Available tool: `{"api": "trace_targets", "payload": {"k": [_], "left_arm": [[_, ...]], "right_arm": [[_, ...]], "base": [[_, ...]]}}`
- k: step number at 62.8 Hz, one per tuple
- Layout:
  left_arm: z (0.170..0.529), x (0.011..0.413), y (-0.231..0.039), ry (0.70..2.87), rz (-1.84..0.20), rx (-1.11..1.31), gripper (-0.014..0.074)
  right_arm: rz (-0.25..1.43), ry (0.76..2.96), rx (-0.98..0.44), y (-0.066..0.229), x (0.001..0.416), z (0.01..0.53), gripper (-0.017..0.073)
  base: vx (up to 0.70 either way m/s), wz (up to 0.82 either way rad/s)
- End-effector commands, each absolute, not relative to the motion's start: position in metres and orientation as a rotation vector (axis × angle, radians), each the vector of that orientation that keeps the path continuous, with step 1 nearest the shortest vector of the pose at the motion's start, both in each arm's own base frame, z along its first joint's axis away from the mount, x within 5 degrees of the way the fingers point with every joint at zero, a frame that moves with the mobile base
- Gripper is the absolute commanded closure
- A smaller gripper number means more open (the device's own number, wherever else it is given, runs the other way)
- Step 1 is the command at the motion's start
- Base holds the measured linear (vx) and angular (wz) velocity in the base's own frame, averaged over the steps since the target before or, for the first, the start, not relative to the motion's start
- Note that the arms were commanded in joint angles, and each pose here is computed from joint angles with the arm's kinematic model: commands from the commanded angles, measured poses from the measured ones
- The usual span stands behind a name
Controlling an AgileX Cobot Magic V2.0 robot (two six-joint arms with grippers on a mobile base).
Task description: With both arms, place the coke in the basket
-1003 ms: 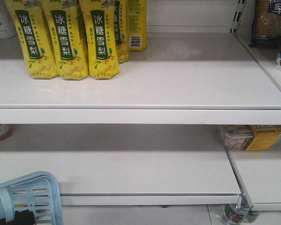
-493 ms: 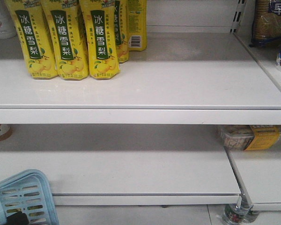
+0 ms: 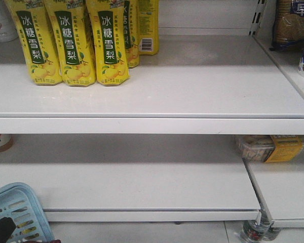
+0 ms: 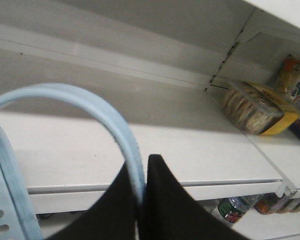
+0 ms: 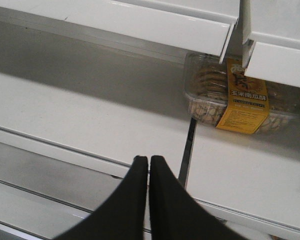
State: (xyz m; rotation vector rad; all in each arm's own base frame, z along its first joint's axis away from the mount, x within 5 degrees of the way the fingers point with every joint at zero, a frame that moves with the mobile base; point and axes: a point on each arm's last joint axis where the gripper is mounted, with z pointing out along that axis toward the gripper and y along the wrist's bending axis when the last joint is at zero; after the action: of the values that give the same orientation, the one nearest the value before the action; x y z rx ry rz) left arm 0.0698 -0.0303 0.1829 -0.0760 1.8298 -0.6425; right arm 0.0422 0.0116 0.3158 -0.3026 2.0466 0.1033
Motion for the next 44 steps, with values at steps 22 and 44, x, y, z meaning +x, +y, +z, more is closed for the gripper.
{"api": "trace_targets", "payload": {"k": [22, 44], "left_arm": [[0.204, 0.054, -0.013, 1.472, -0.485, -0.083, 0.0599], [0.195, 0.055, -0.008, 1.558, -0.441, -0.233, 0.0599]], "right_arm": [[0.091, 1.961, -0.288, 0.011, 0.044, 0.330, 0.0561], [0.091, 1.961, -0.288, 0.011, 0.044, 0.330, 0.0561]], "base": [[0.00, 0.00], [0.00, 0.00]]}}
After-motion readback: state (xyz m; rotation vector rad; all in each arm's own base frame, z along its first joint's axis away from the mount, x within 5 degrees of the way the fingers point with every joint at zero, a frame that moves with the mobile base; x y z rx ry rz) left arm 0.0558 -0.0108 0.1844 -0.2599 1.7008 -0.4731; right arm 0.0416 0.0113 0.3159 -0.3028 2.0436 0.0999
